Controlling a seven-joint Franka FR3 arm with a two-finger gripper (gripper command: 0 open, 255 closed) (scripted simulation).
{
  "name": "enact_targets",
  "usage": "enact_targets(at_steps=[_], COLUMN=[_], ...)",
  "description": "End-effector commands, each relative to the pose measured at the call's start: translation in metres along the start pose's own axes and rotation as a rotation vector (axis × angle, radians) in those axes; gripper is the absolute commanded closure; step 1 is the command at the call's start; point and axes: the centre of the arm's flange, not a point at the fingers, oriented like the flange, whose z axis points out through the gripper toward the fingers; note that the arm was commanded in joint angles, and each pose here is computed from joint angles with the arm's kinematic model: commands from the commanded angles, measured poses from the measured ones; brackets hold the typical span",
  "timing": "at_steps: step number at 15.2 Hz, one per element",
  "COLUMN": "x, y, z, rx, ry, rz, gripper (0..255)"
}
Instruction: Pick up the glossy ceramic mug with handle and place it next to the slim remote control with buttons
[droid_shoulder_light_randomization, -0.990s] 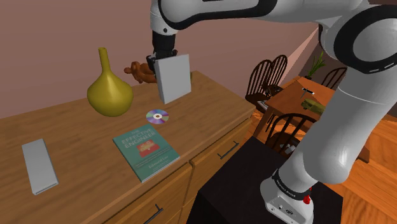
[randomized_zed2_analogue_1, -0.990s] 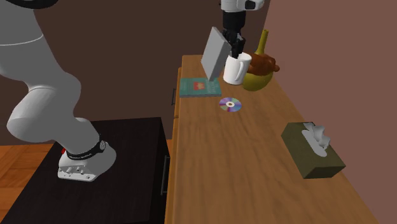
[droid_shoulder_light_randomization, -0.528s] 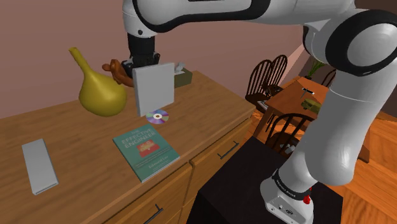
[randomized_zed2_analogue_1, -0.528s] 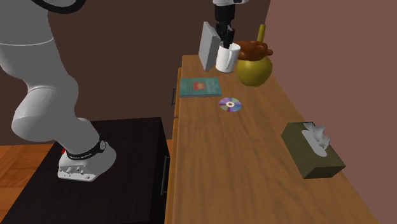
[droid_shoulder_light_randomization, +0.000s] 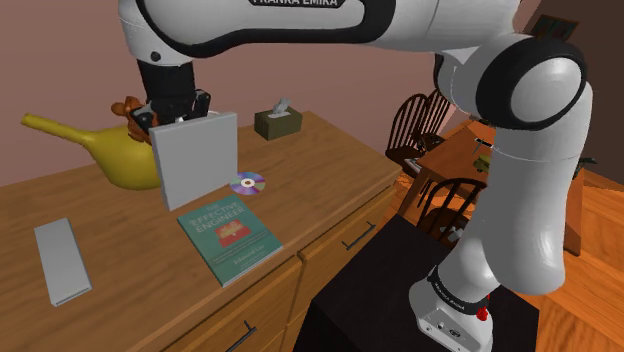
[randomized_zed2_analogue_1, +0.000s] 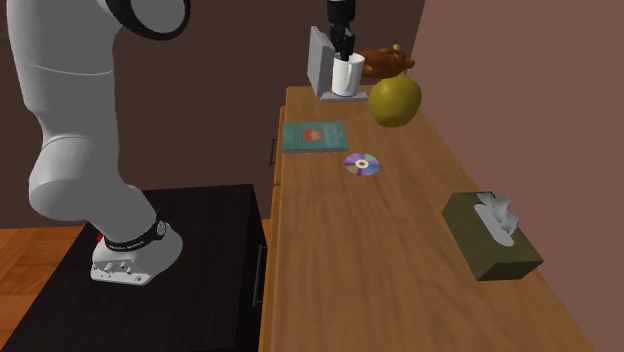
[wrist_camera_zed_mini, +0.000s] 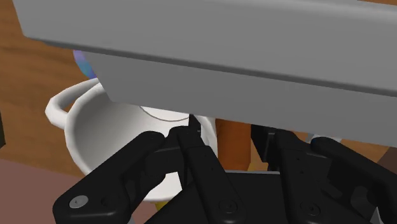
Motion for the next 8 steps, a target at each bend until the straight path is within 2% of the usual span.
enact_targets(at_steps=[1, 8], x=[0.002, 0.009], y=[-0.029, -0.122], z=[-0.002, -0.007], rx=[0.0, 0.0], ry=[0.002, 0.002], rz=[0.002, 0.002], gripper=[255, 255])
